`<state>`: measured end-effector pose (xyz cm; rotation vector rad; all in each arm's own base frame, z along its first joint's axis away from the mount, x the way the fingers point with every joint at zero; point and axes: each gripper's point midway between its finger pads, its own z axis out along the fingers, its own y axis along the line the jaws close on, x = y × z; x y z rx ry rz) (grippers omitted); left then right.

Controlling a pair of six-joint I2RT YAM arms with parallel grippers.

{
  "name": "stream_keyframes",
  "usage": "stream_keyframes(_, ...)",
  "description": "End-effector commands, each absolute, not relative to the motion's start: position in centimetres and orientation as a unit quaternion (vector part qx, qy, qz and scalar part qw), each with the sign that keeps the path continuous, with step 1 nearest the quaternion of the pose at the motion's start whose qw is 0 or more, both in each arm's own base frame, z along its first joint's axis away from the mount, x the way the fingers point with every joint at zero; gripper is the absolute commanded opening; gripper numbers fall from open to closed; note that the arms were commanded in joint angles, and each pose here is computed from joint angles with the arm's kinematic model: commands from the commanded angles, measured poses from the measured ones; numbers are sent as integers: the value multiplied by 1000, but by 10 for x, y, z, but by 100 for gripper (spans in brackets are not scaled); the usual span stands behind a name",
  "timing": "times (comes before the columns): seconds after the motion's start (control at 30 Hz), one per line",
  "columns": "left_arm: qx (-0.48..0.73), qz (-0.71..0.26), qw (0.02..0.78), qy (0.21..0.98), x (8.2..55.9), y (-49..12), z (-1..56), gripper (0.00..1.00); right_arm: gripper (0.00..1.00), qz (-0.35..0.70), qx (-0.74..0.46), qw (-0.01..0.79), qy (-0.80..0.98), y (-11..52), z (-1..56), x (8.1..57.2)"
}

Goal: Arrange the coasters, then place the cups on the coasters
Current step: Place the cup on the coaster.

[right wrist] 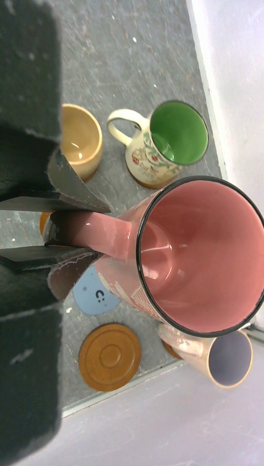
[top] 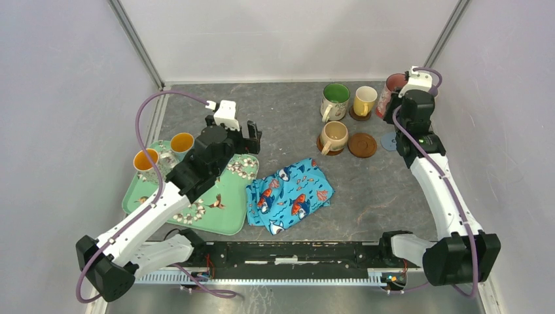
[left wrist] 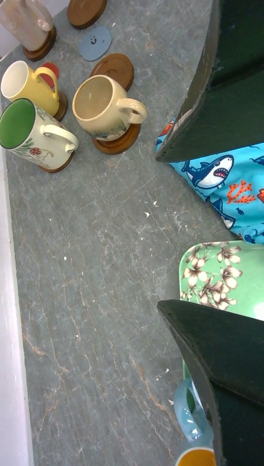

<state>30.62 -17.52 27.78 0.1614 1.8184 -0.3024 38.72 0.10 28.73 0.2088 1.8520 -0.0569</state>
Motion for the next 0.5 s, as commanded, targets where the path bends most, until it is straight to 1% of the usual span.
stream_keyframes(0.0, 52, -160, 632, 756, 306, -176, 297, 100, 0, -19, 107, 705, 700, -18, 356, 410)
stream_keyframes(0.17, 53, -161, 634, 755, 305, -176, 296, 100, 0, -32, 110, 709, 696, -29, 346, 423)
stream_keyframes(0.2, 53, -162, 634, 754, 305, -176, 296, 100, 0, -42, 117, 709, 694, -41, 344, 426)
stream_keyframes(0.47, 55, -174, 640, 746, 301, -177, 298, 100, 0, -55, 103, 715, 690, -56, 318, 452)
